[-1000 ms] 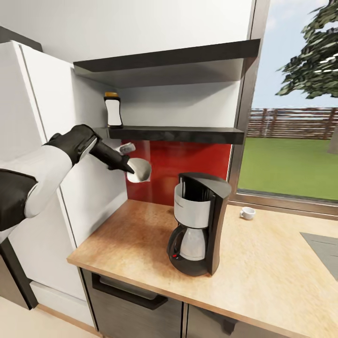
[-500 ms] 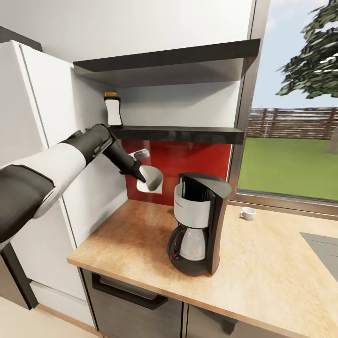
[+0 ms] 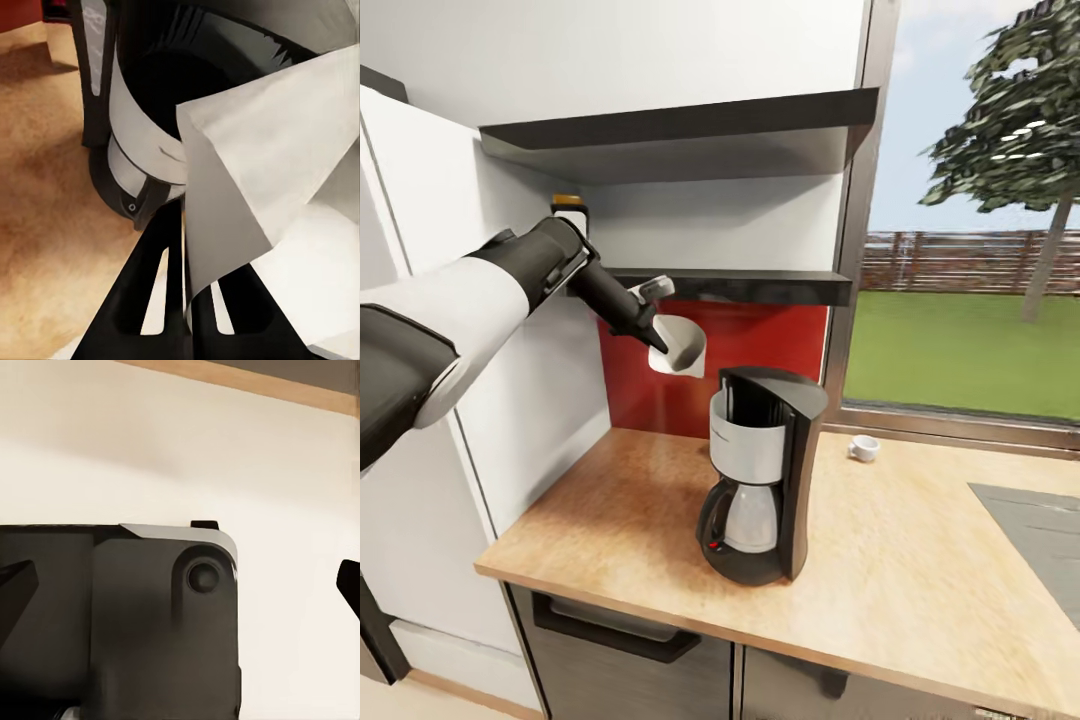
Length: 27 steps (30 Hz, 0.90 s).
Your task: Set up a coffee station on the kitchen countertop: keep the coffee maker on the countertop, move the bottle of coffee from the kitchen shelf to the counter next to the coffee maker, place a paper coffee filter on top of the coffee maker, put the saucer next to the coffee maker with the coffee cup on the saucer, and place the electric kettle next to the coffee maker.
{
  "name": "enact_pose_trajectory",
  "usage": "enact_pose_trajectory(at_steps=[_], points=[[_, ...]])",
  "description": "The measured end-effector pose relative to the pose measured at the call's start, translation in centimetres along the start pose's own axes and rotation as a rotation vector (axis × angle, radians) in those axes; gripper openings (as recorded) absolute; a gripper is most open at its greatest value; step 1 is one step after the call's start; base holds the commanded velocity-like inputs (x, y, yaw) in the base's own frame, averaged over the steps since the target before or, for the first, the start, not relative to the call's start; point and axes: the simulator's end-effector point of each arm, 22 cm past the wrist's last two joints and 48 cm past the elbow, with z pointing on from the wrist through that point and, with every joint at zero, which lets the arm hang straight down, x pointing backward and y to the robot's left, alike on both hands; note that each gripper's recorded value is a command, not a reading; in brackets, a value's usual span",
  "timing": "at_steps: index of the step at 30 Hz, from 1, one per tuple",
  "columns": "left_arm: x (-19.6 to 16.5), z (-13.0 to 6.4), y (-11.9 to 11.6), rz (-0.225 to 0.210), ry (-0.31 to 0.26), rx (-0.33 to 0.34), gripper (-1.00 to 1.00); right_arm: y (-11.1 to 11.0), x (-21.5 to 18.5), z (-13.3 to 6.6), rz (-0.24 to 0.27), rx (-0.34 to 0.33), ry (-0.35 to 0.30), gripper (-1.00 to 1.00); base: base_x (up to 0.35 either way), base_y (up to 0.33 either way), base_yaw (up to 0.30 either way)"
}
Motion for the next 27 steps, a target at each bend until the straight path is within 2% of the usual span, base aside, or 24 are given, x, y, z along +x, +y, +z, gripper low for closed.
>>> enact_pose_trajectory(at_steps=[16, 27], points=[[0.2, 0.1, 0.2, -0.010, 0.001, 0.004, -1.00, 0.0, -0.1, 0.0, 0.000, 0.000, -0.002, 1.00, 0.000, 0.000, -0.275], [0.7, -0.3, 1.2, -0.026, -0.002, -0.005, -1.00, 0.1, -0.1, 0.0, 0.000, -0.002, -0.003, 1.00, 0.000, 0.000, -0.046]])
